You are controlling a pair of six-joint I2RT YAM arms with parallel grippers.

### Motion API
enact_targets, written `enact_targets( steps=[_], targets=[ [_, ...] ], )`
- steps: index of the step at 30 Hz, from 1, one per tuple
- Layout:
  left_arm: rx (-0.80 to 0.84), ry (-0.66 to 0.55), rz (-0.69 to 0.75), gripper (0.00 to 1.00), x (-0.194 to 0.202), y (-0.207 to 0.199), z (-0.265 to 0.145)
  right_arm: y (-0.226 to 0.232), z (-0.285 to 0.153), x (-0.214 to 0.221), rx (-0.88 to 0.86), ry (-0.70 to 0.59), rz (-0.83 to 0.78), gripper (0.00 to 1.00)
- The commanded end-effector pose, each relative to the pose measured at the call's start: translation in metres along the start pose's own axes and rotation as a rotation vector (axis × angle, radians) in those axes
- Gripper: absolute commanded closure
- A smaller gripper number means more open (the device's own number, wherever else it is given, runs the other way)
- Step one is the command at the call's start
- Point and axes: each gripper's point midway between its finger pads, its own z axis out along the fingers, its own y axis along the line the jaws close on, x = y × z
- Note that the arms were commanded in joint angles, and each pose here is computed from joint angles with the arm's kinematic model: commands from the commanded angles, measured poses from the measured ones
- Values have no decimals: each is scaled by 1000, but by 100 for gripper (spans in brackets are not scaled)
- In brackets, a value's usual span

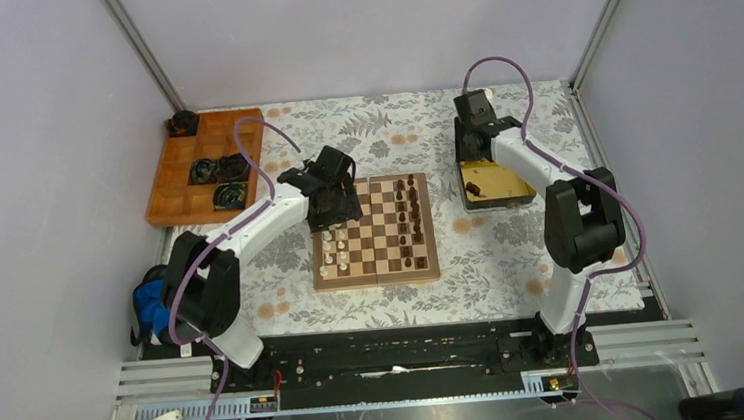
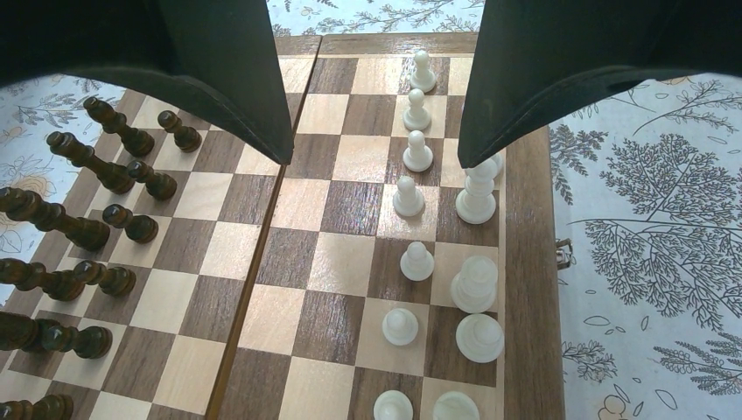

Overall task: Set up the chess pieces on the board
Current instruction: Pick up the chess piece from the storage box.

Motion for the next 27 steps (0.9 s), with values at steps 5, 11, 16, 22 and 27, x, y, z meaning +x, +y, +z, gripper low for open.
enact_targets(
  steps=[5, 11, 16, 22, 27],
  targets=[
    [56, -49, 4, 24, -16, -12, -12, -17, -2, 42, 53, 63, 26, 54],
    [59, -50, 11, 24, -16, -12, -12, -13, 3, 62, 32, 114, 19, 57],
    [59, -50, 17, 23, -18, -12, -13, -9, 11, 69, 18, 131, 10, 57],
    [55, -50, 20, 24, -19, -11, -14, -7, 22, 79, 14, 155, -21, 55],
    [57, -49, 19, 23, -20, -10, -13, -6, 31, 82, 12, 158, -42, 54]
  ],
)
